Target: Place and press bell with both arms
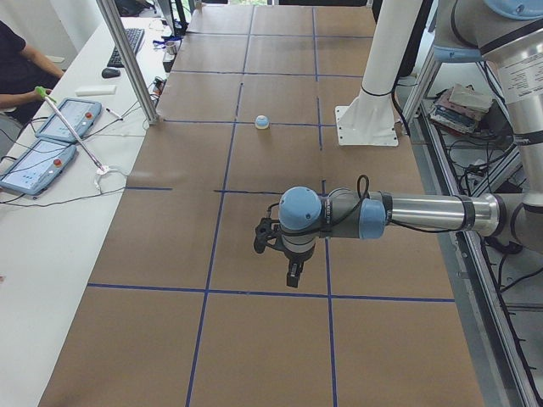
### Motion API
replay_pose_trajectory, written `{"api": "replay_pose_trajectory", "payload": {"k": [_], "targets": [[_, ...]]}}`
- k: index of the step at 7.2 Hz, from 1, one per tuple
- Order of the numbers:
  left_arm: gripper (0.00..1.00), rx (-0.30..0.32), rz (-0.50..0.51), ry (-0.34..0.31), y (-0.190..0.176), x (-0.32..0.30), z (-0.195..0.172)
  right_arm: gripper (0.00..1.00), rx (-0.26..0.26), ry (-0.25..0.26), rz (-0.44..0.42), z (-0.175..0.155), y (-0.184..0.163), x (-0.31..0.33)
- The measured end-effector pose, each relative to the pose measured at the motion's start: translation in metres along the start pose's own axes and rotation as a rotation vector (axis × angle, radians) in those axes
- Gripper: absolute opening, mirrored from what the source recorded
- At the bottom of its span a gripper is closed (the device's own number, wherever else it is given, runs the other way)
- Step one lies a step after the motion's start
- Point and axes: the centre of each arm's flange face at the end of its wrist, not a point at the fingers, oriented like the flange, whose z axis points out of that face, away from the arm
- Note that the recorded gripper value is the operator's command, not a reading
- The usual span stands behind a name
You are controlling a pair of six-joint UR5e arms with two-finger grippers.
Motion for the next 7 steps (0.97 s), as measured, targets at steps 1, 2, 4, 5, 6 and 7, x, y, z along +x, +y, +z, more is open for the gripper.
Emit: {"api": "replay_pose_trajectory", "payload": {"k": [1,2,4,5,6,7], "targets": [[1.00,-0.004,-0.027,0.001,-0.003,0.000,0.000,1.00,-0.003,0.002,0.004,0.001,0.001,0.002],[1.00,0.001,-0.049,-0.001,-0.009,0.001,-0.002,1.00,-0.007,0.004,0.007,0.002,0.002,0.004],[1.00,0.025,-0.054,-0.061,-0.032,0.005,-0.013,1.00,-0.009,0.004,0.009,0.003,0.003,0.005],[1.00,0.034,-0.046,-0.092,-0.044,0.006,-0.017,1.00,-0.010,0.003,0.010,0.004,0.003,0.005],[1.00,0.031,-0.049,-0.103,-0.053,0.002,-0.015,1.00,-0.012,0.002,0.013,0.005,0.005,0.006],[1.00,0.022,-0.059,-0.102,-0.059,-0.005,-0.009,1.00,-0.015,0.000,0.016,0.005,0.007,0.006]]}}
